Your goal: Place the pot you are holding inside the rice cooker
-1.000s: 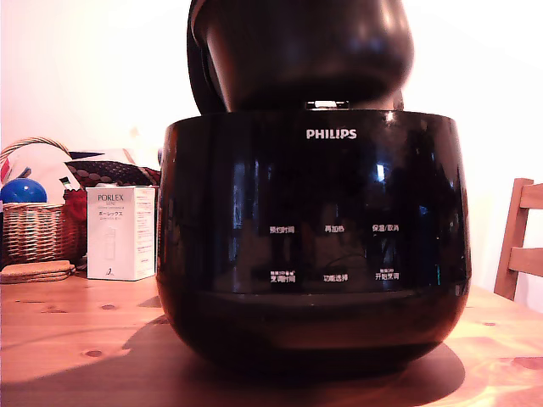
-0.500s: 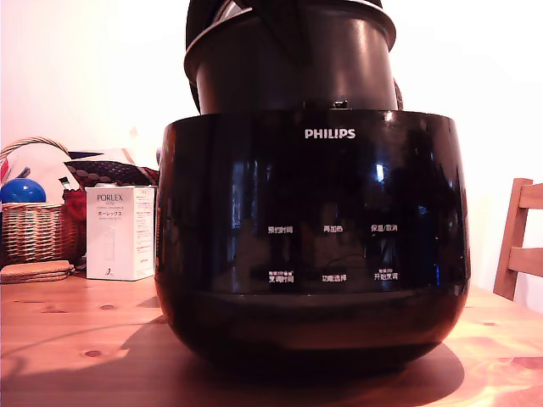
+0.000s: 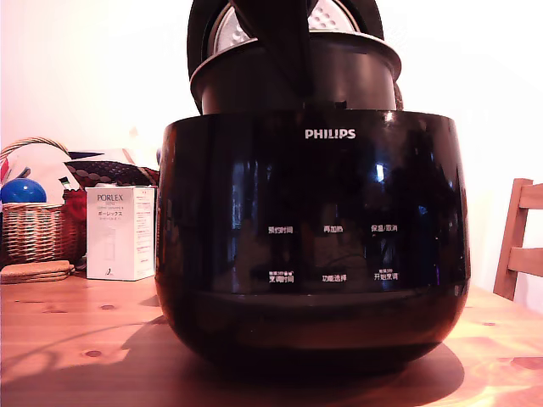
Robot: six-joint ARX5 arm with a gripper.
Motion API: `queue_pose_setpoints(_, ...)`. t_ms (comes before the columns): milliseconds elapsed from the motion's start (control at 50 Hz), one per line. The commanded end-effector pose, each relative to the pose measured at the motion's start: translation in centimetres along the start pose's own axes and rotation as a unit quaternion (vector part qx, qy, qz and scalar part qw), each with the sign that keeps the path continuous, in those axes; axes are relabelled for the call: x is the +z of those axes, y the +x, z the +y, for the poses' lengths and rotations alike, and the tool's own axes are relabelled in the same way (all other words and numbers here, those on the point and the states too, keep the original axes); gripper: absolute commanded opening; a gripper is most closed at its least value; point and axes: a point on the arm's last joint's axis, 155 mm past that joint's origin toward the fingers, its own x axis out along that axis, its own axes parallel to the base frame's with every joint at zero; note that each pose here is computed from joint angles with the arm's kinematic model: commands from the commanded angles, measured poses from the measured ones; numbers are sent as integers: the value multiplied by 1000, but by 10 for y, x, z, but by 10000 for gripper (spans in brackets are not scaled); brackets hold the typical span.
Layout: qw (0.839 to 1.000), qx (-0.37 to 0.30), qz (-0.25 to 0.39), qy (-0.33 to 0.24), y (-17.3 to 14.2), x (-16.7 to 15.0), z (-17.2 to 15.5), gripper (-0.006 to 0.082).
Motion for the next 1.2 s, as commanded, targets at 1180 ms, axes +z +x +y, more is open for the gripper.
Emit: queue_pose_setpoints(1180, 1000, -23, 9, -18, 18, 2, -1, 138)
